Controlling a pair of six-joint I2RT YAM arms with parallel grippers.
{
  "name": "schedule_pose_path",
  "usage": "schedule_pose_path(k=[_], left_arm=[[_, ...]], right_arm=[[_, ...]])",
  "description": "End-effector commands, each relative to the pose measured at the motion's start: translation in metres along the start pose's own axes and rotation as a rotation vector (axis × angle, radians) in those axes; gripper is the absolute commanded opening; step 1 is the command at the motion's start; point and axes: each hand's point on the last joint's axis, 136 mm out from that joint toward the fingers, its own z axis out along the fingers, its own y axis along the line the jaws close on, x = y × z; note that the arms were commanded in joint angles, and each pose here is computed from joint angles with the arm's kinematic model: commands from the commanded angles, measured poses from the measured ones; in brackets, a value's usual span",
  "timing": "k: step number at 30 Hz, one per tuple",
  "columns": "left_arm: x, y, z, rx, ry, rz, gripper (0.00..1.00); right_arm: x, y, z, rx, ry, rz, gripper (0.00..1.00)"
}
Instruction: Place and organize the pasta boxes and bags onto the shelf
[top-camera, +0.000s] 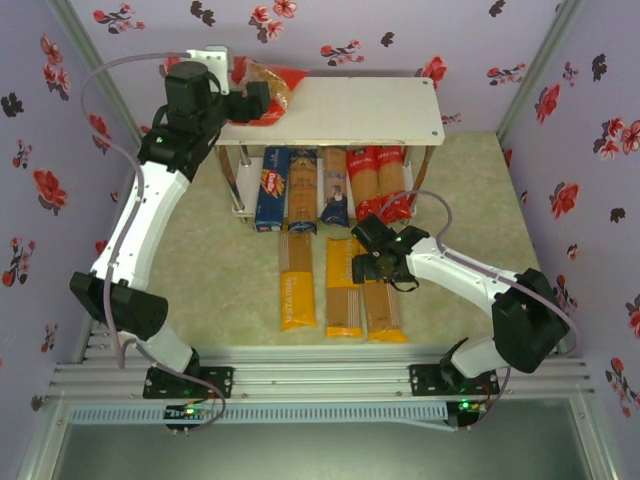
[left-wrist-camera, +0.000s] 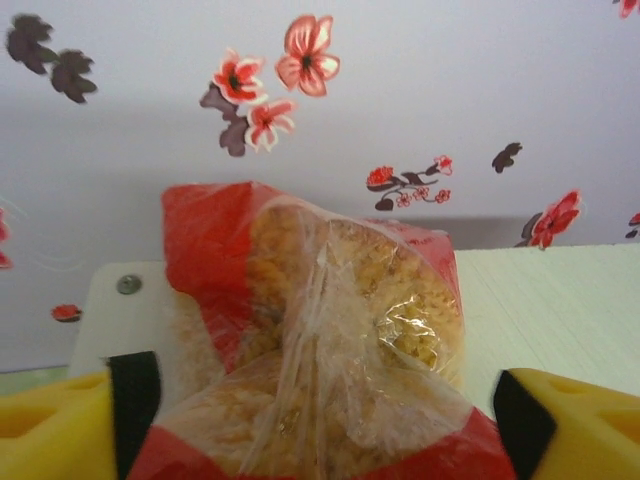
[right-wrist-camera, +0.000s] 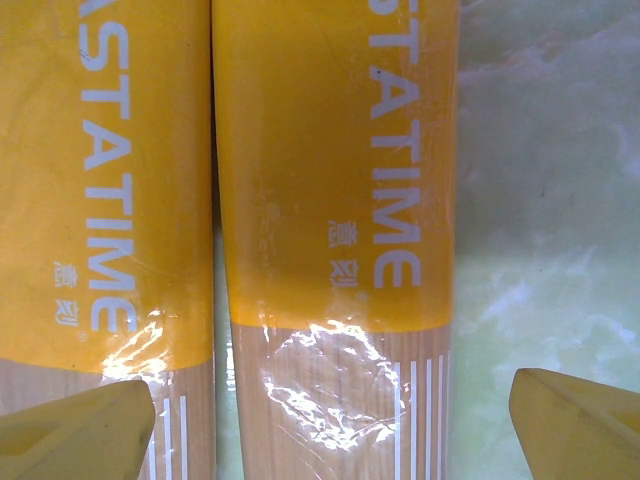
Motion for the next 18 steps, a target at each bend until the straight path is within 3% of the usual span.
schedule_pose_path(k=[1, 10, 16, 18], left_arm=[[-0.031, 0.003, -0.022, -0.018, -0.099, 0.014, 0.8], [-0.008, 0.014, -0.012, -0.049, -0.065, 0.046, 0.65], [0.013, 0.018, 0.001, -0.063, 0.011, 0.066, 0.43], [0.025, 0.02, 0.002, -0.068, 0.042, 0.069, 0.41]], right_arm=[[0.001, -0.005, 0.002, 0.011, -0.001, 0.025, 0.92], [0.002, -0.002, 0.002, -0.006, 0.0, 0.035, 0.92], [0.004, -0.007, -0.002, -0.007, -0.016, 0.052, 0.92], [0.005, -0.008, -0.002, -0.007, -0.019, 0.056, 0.92]])
